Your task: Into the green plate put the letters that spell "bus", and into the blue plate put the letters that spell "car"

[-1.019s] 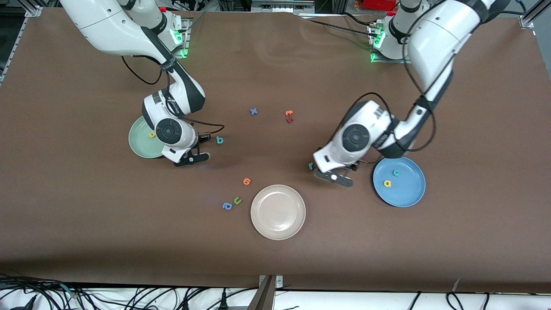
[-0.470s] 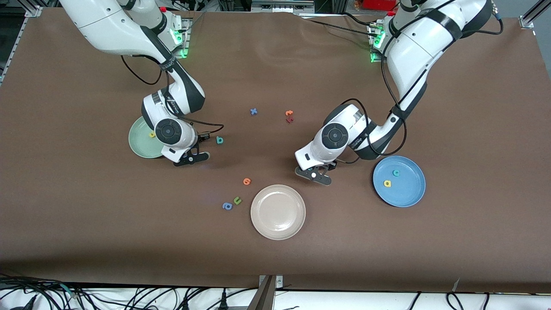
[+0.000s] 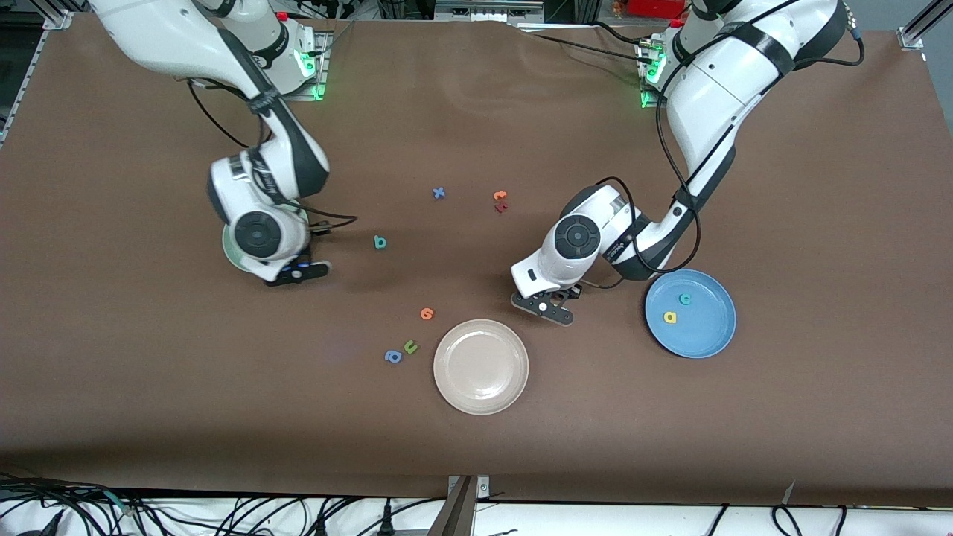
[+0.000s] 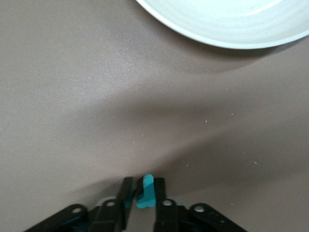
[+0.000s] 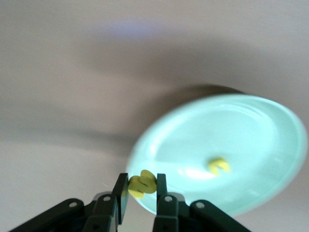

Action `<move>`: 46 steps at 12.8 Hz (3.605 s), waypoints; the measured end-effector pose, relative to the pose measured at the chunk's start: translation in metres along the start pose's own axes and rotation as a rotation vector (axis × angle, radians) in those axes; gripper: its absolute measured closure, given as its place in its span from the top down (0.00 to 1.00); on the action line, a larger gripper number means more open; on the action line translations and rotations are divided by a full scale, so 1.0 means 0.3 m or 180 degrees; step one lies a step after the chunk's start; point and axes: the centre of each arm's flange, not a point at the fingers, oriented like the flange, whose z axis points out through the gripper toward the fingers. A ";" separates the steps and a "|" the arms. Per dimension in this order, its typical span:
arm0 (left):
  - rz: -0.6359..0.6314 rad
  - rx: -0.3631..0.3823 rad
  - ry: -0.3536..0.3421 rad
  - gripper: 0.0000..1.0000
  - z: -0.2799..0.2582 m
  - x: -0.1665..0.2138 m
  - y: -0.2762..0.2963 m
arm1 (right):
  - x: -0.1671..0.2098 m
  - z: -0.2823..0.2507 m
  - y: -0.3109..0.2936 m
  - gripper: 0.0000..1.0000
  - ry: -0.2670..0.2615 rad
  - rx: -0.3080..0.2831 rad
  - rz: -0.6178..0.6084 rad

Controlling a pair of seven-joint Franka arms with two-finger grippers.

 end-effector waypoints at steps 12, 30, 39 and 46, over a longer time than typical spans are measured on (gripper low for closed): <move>0.0208 0.0257 -0.0170 0.16 -0.241 0.042 -0.401 | -0.067 0.291 0.341 0.34 -0.0523 0.0307 -0.0251; 0.0721 0.0195 -0.0181 1.00 -0.764 -0.094 -0.944 | -0.064 -0.184 -0.101 0.98 0.0045 0.0747 0.0902; -0.0138 -0.0122 -0.0020 1.00 -1.362 -0.326 -0.965 | -0.015 -0.266 -0.357 0.99 0.0445 0.0885 0.0966; -0.0572 0.0233 0.0017 1.00 -1.410 -0.510 -0.886 | 0.041 -0.178 -0.429 0.95 0.0548 0.0941 0.0947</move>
